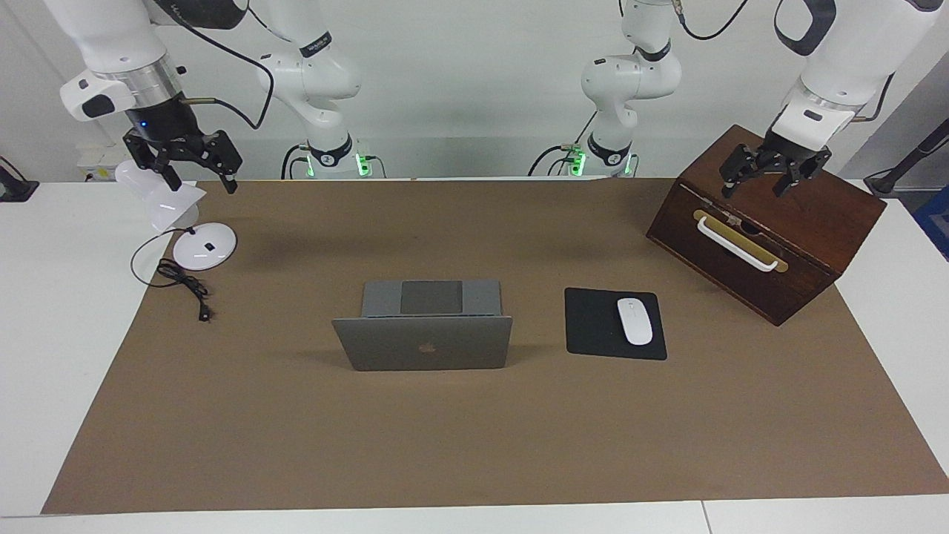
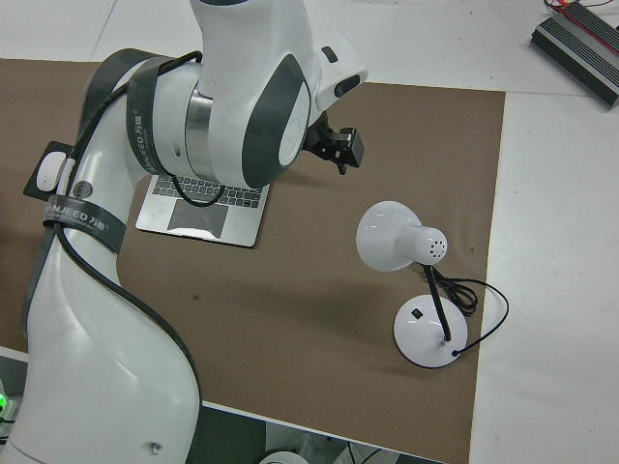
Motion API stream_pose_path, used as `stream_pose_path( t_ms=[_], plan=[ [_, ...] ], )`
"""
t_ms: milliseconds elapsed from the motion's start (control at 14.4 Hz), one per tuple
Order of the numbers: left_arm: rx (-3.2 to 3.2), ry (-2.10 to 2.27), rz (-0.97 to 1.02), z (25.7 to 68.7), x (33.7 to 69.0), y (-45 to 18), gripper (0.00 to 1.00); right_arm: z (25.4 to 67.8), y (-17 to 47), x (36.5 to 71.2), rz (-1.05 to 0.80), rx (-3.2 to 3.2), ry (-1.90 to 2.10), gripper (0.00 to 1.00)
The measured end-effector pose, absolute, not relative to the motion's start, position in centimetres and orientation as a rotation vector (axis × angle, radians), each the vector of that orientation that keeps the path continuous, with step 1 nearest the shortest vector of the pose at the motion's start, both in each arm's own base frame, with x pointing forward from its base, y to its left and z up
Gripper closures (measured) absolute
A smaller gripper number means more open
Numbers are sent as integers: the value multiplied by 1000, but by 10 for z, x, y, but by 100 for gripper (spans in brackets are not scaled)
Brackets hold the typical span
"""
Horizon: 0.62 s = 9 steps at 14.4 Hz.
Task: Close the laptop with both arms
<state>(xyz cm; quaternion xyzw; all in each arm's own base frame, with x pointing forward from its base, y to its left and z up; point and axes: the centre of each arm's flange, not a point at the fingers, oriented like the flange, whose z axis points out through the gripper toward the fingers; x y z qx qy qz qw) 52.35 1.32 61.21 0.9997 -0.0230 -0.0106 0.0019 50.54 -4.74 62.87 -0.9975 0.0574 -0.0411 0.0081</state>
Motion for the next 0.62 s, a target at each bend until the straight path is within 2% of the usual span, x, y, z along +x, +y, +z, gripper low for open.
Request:
stream_pose_path(
  t_ms=[623],
  plan=[
    [3137,-76,-30,612,524,12,0,631,-56,503,-134,-3115,203,0]
  ],
)
